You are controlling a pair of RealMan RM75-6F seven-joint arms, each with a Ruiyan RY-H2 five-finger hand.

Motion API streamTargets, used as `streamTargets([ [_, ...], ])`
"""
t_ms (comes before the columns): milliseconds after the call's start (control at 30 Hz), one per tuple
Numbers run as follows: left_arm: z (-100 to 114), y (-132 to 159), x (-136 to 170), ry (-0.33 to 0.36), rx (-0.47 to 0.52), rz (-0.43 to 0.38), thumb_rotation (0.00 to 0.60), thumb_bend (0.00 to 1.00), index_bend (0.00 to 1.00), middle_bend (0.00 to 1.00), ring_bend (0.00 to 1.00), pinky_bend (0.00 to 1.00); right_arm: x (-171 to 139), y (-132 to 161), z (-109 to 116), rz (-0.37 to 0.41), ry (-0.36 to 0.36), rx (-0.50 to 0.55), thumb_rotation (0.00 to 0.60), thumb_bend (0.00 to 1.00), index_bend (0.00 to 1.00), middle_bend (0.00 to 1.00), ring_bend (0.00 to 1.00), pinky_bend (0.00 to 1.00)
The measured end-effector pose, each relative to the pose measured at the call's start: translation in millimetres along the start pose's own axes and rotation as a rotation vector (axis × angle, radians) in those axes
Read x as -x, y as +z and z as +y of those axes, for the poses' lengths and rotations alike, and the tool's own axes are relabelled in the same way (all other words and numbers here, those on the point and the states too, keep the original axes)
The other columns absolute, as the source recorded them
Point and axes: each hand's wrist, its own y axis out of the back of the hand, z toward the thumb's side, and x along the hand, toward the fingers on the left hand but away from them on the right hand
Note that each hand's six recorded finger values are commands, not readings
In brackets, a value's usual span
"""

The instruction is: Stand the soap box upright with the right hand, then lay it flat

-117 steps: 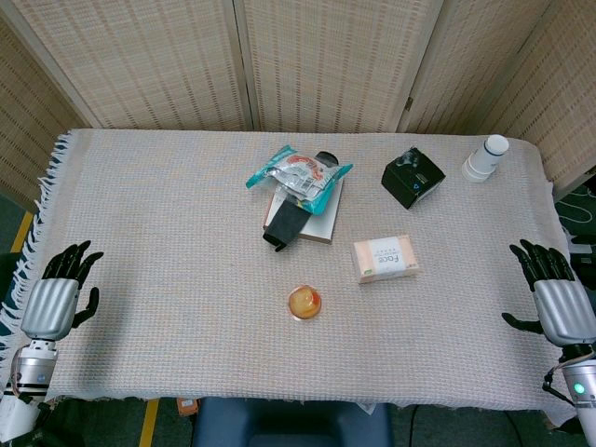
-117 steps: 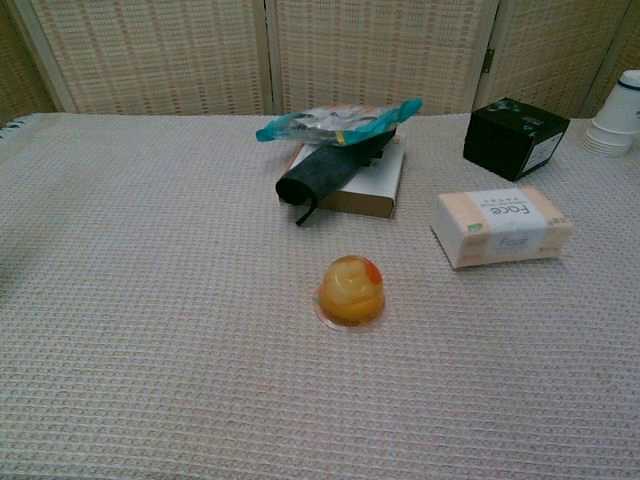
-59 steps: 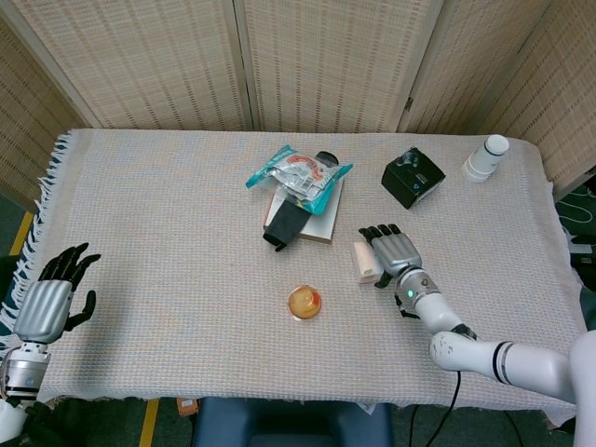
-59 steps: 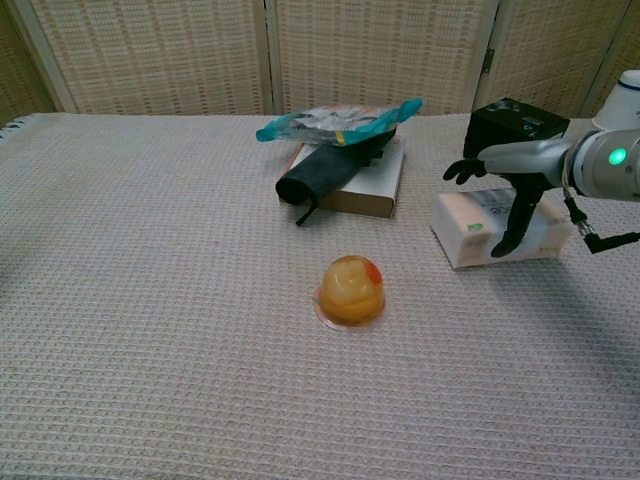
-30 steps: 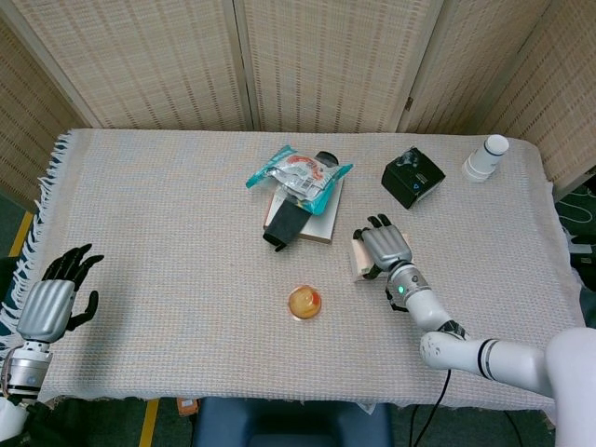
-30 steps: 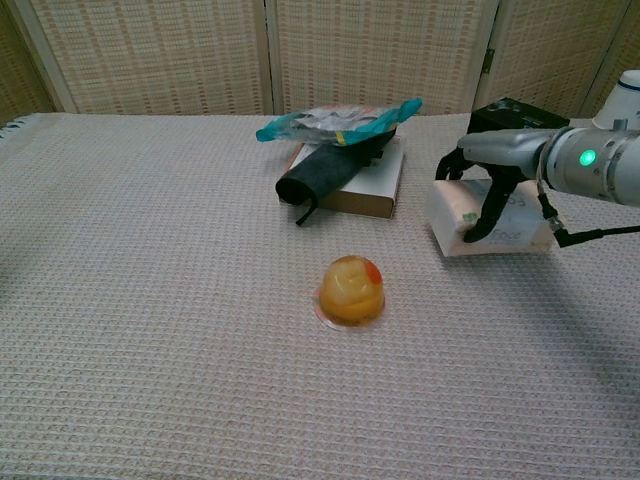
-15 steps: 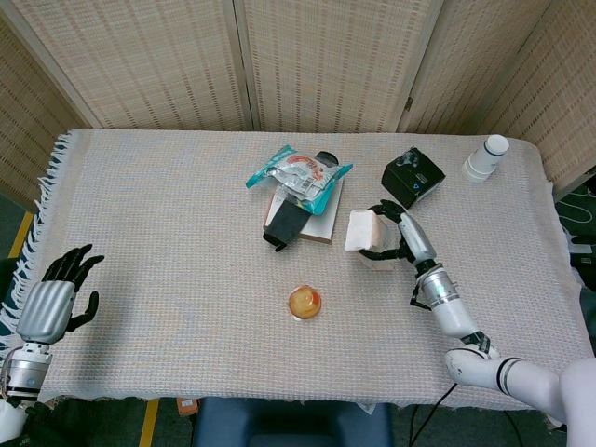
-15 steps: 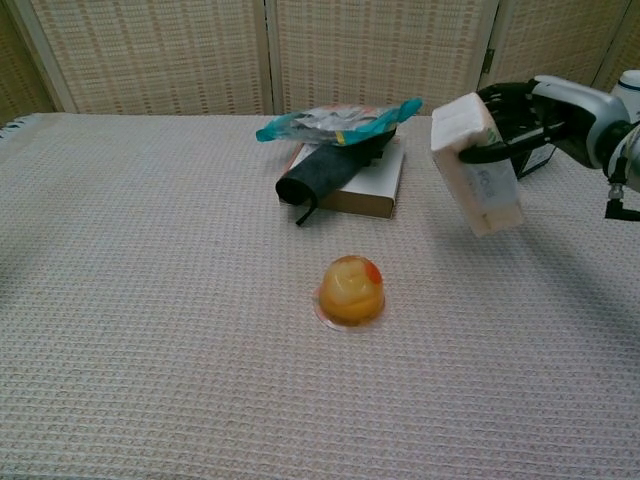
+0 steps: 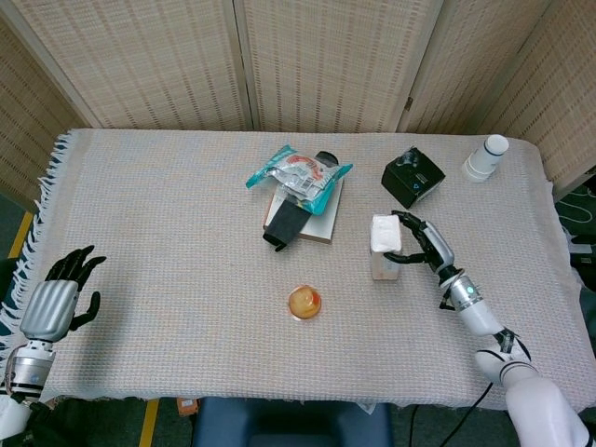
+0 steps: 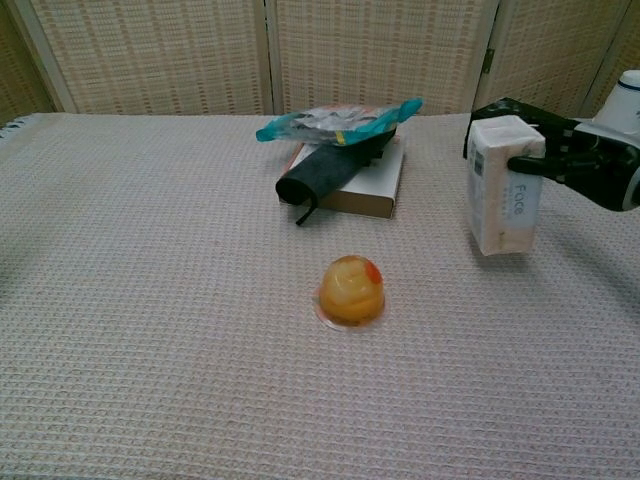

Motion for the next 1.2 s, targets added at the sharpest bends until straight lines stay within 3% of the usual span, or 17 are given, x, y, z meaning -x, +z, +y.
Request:
streamTargets([
  [267,0,-2,0,-0.002,0.001,0.005,0.6,0.55,0.16,0.0,0.0,0.11,1,-5,-7,-0.009,0.029,0.022,0.6,0.32,0.54,0.47,0.2,0.0],
  [567,-2,-1,-1,-0.009,-0.007,0.004,0.6,0.55,0.16,0.0,0.0,0.11,-1,-3,2,-0.007,0.015,-0.071,0.6,0.33,0.53,0.47,0.18,0.0],
  [1200,-2,-2,-1,-0.009,-0.008,0.012,0.6,0.55,0.16,0.0,0.0,0.11,-19,-14,18,-0.104,0.072,-0.15,0.6,0.33,0.52,0.47,0.18,0.0],
])
